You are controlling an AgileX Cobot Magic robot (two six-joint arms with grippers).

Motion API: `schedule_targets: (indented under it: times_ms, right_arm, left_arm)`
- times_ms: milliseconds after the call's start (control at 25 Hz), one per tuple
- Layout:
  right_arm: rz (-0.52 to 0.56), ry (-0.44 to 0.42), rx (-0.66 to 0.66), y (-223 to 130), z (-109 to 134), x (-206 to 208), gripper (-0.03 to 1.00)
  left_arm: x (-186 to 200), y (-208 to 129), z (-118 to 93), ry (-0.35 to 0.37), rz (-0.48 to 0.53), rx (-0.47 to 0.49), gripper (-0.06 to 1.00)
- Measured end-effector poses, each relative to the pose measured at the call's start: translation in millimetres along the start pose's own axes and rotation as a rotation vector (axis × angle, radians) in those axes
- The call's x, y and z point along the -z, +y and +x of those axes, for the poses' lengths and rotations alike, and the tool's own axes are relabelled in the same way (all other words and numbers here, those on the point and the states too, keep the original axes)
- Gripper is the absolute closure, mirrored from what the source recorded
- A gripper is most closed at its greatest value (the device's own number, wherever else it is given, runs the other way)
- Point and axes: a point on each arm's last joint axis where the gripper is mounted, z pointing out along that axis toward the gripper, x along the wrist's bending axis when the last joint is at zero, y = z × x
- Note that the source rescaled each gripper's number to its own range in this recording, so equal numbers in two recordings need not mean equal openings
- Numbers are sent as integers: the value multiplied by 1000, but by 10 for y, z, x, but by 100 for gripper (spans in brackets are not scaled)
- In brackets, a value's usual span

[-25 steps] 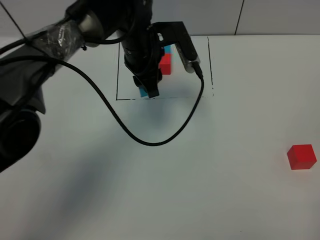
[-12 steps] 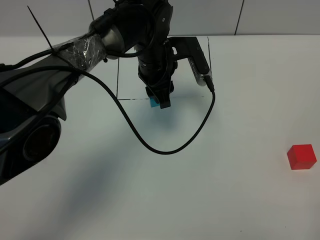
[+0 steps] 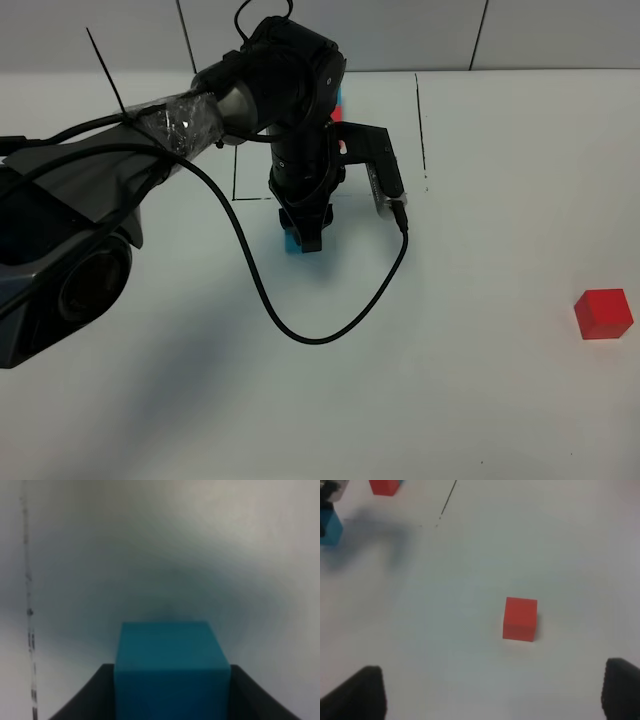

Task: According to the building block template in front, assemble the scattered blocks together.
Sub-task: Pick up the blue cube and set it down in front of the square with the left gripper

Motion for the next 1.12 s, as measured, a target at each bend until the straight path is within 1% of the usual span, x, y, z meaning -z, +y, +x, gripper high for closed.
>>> schedule_targets:
  times_ms: [120, 280, 640, 920, 960, 1000, 1120]
  right_arm:
    - [0, 0, 0, 0, 0, 0, 22]
    - [0, 0, 0, 0, 0, 0, 22]
    - [0, 0, 0, 0, 0, 0, 22]
    - [0, 0, 0, 0, 0, 0, 22]
    - [0, 0, 0, 0, 0, 0, 22]
    - [0, 0, 0, 0, 0, 0, 22]
    - [0, 0, 0, 0, 0, 0, 22]
  left_arm:
    - [-115, 7, -9, -27, 9, -14, 94]
    - [-149, 10, -12, -39, 7, -27, 94]
    - [-161, 9, -11, -44, 4, -76, 94]
    - [-159, 10, -11, -43, 3, -83, 93]
    - [-163, 13, -13, -46, 1, -81, 91]
    - [-178, 20, -19, -55, -5, -78, 83]
    - [-202, 25, -29, -67, -9, -59, 48]
